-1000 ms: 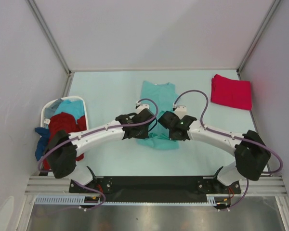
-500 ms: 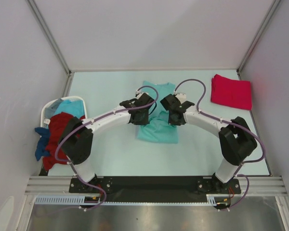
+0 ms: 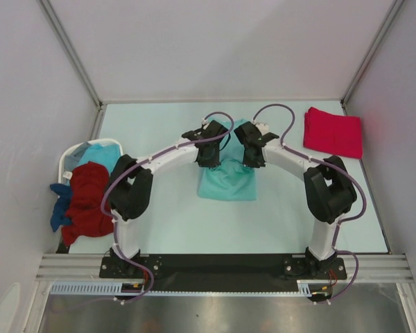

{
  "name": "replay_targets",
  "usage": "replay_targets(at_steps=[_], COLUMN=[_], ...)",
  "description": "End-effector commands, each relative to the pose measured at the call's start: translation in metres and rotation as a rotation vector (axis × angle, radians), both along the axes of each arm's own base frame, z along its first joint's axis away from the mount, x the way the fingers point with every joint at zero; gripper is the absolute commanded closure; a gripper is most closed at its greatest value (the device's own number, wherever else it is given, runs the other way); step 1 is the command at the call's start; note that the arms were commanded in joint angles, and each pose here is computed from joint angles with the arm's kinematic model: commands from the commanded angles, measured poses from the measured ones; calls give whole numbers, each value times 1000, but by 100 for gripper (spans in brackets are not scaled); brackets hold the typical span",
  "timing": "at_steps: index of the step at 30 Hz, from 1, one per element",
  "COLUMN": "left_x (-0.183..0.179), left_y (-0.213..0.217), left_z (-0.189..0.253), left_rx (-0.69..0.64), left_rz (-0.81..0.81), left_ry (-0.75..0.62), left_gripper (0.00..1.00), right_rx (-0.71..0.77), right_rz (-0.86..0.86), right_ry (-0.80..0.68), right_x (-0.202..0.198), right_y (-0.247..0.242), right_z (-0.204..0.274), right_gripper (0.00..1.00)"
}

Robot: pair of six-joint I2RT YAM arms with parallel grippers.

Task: Fold and stack the t-shirts
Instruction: Fold the folded rectangular tshirt in 1/3 of the way

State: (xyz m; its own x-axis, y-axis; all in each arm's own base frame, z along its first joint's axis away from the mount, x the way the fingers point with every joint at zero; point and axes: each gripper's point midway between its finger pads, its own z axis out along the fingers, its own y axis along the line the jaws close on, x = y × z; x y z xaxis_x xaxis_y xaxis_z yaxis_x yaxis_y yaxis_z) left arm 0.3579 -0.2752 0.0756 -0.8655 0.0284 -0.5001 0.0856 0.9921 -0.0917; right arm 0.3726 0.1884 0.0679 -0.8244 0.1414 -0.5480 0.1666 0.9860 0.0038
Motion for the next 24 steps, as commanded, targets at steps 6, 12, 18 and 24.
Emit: replay_targets(at_steps=[6,12,18,24], left_x=[41,52,53,57], left_y=[5,13,15,16], left_z=[13,-1,-14,-7], left_rx=[-34,-27,-14,-13], left_rz=[30,53,55,67], left_ry=[-30,2,30,7], left_gripper=[100,100,99,48], right_rx=[23,19,15,11], right_rz=[4,-4,-6,-18], right_ry=[-65,-32,-7,-16], right_x=[49,60,61,62], right_y=[9,11,10,7], right_z=[19,-1,-15,-11], right_gripper=[100,100,100,69])
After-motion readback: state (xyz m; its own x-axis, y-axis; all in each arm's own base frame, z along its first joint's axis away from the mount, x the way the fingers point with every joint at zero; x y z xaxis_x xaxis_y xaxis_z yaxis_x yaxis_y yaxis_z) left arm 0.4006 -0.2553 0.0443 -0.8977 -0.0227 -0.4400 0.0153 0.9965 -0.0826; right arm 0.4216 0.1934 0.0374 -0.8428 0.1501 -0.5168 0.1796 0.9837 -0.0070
